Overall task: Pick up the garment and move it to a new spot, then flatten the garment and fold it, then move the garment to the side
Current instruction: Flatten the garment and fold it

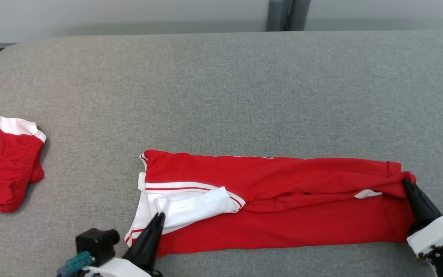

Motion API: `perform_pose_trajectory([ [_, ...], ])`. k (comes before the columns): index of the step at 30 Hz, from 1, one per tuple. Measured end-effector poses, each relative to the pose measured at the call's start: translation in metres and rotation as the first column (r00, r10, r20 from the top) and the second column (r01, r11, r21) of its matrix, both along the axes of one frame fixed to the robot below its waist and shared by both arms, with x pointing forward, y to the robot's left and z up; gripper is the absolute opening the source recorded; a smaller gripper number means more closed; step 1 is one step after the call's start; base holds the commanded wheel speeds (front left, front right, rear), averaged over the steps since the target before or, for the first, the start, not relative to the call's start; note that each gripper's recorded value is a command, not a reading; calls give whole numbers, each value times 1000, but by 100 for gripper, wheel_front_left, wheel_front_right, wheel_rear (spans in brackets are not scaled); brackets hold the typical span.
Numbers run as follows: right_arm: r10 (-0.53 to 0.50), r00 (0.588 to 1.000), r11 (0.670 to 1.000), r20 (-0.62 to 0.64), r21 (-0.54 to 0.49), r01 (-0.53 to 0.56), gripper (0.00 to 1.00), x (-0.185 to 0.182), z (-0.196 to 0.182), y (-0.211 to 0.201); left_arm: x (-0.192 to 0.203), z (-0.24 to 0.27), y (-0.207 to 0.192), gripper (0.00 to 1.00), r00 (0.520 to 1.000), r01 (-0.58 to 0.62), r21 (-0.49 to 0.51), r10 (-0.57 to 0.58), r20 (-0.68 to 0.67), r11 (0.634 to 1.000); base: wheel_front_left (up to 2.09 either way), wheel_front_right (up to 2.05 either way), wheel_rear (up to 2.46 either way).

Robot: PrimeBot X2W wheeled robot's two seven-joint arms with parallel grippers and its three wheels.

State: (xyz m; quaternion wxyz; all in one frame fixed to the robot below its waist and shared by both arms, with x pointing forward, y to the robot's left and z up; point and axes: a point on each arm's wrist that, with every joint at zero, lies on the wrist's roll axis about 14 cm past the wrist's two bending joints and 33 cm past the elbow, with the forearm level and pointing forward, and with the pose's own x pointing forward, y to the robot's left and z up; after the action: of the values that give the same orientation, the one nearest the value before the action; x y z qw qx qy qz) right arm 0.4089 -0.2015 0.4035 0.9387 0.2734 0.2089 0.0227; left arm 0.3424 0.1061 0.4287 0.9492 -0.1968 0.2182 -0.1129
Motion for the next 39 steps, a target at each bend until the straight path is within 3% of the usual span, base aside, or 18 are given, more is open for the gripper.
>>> perform_pose_trajectory([
  [1, 7, 1000, 1000, 3, -17, -7, 100, -4, -1, 1, -2, -1, 1, 100, 1000, -10, -7, 10, -7, 1000, 0, 0, 0],
  [8, 10, 995, 997, 97, -78, -3, 100, -21, 11, 12, -1, 1, 14, 100, 994, -97, 43, 95, 62, 994, 0, 0, 0],
  [12, 5, 975, 989, 223, -145, 28, 100, -20, 37, 6, 5, 15, 25, 100, 976, -168, 61, 157, 154, 984, 0, 0, 0],
  [22, 39, 886, 951, 462, -290, 110, 100, -26, 109, 2, 19, 84, 61, 100, 860, -349, 123, 265, 436, 929, 0, 0, 0],
  [28, 72, 882, 929, 466, -354, 112, 100, -43, 116, 7, 2, 90, 76, 100, 834, -393, 186, 264, 485, 901, 0, 0, 0],
  [39, 58, 898, 931, 436, -349, 110, 100, -69, 105, 12, -22, 73, 79, 100, 857, -373, 242, 232, 460, 896, 0, 0, 0],
])
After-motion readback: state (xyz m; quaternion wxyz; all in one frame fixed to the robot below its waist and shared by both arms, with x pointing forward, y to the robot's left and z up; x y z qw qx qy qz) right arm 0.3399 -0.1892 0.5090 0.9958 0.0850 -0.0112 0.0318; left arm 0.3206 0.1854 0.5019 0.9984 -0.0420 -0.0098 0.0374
